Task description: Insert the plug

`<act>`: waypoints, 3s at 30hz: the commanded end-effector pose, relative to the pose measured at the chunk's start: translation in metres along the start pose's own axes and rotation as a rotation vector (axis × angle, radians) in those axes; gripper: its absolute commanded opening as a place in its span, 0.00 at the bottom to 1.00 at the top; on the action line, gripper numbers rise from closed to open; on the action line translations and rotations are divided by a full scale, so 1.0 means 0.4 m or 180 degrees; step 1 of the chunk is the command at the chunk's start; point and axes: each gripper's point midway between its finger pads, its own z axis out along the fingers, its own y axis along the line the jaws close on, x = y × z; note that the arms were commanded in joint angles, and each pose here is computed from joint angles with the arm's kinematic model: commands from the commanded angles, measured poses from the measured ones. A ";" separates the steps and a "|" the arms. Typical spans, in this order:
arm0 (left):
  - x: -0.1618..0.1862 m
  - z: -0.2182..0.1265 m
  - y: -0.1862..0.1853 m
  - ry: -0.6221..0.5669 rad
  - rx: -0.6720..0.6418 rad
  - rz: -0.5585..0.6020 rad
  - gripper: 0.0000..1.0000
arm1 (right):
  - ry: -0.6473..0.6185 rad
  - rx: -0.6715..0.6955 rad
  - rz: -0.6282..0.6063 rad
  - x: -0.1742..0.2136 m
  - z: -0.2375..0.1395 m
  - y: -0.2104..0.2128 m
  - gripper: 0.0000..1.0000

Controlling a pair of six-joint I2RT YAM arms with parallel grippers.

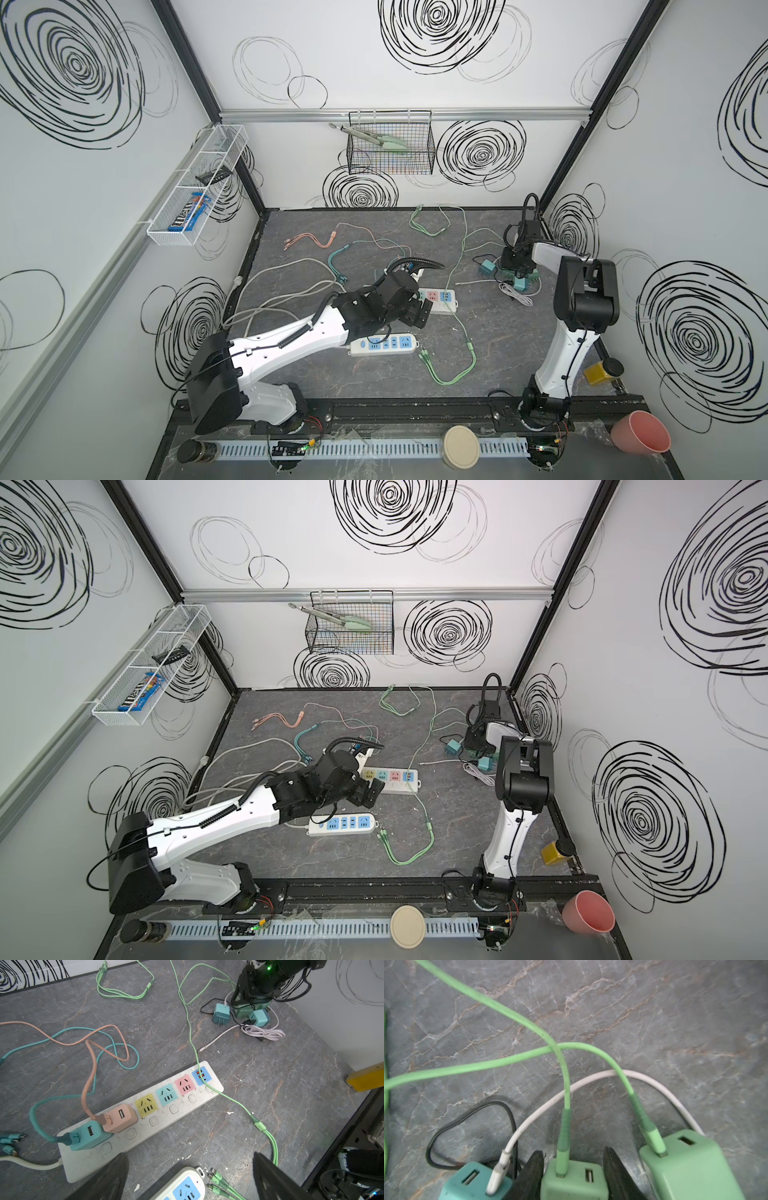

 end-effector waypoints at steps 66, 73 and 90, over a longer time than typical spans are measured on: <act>-0.190 -0.017 -0.197 -0.0624 0.1589 -0.0093 0.86 | -0.1179 -0.2986 0.0206 0.130 -0.697 0.474 0.29; -0.271 0.015 -0.195 -0.0940 0.1594 -0.0313 0.83 | -0.1117 -0.3264 0.0155 0.158 -0.746 0.505 0.30; -0.334 0.133 -0.133 -0.1033 0.1252 -0.0367 0.48 | -0.0821 -0.3625 0.0049 0.216 -0.784 0.529 0.31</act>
